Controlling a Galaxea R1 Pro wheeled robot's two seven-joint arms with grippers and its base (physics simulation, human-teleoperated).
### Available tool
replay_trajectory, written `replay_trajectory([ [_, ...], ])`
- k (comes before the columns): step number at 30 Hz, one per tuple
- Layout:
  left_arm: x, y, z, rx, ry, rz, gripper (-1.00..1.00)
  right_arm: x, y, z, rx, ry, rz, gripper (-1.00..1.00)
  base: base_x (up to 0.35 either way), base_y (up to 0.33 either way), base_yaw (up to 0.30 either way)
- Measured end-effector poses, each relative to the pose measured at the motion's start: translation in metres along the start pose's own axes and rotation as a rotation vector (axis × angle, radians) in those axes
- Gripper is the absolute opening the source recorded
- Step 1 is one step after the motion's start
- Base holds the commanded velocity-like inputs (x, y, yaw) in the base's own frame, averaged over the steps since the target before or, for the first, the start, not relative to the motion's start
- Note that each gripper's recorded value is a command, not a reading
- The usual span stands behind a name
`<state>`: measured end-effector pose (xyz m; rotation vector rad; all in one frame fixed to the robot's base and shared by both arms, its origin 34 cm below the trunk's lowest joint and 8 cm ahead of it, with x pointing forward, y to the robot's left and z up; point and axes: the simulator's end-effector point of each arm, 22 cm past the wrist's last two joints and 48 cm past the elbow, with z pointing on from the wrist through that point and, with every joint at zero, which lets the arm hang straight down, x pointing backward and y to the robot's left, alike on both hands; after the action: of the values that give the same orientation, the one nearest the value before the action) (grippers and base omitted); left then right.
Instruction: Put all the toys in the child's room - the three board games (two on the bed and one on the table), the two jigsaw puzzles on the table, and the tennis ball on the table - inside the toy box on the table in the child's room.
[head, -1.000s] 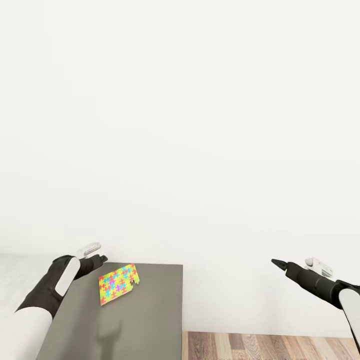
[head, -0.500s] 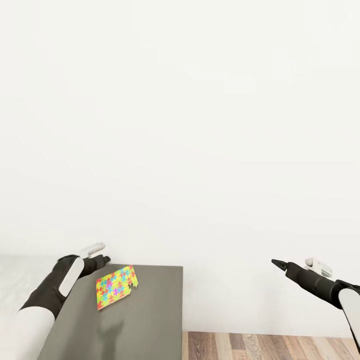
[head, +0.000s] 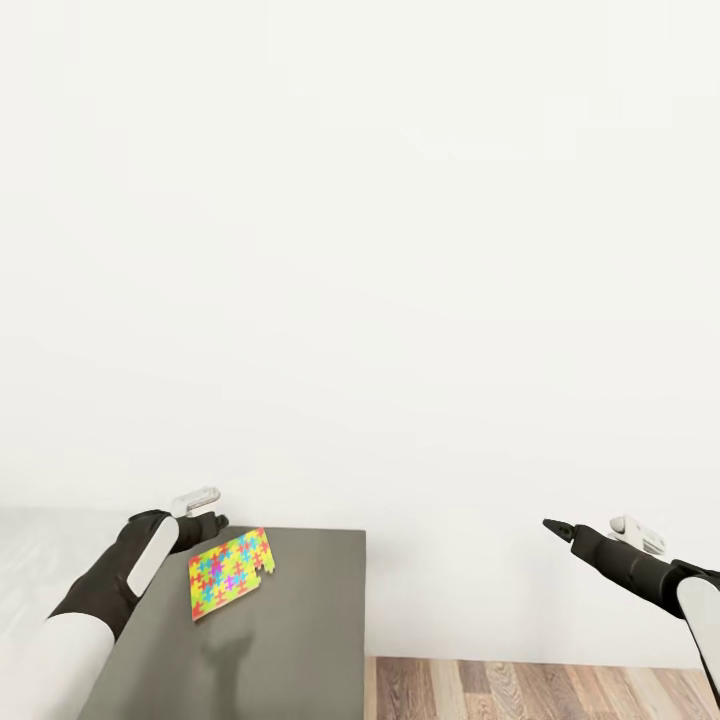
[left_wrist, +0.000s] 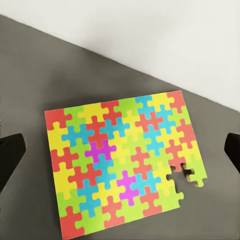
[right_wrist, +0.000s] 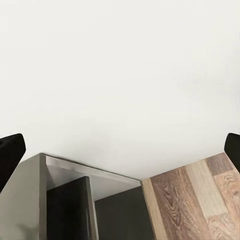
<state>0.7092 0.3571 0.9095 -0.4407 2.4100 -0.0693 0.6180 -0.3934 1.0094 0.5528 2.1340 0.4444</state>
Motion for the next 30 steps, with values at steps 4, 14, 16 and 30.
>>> replay_trajectory([
  [4, 0.002, 0.002, 0.003, -0.004, 0.005, 0.001, 1.0, 0.003, 0.0, 0.003, 0.001, 0.009, -0.002, 1.0, 0.0, 0.0, 0.0],
  [14, -0.002, 0.007, 0.009, -0.007, -0.025, -0.004, 1.0, 0.009, -0.003, 0.008, 0.009, 0.023, -0.002, 1.0, 0.065, 0.037, 0.0],
  [16, -0.001, 0.007, 0.01, -0.008, -0.024, -0.004, 1.0, 0.01, -0.004, 0.009, 0.011, 0.026, -0.002, 1.0, 0.046, 0.024, 0.0],
  [30, -0.009, 0.031, 0.014, 0.055, -0.026, 0.008, 1.0, 0.018, -0.009, 0.016, 0.023, 0.045, 0.001, 1.0, 0.006, 0.003, 0.0],
])
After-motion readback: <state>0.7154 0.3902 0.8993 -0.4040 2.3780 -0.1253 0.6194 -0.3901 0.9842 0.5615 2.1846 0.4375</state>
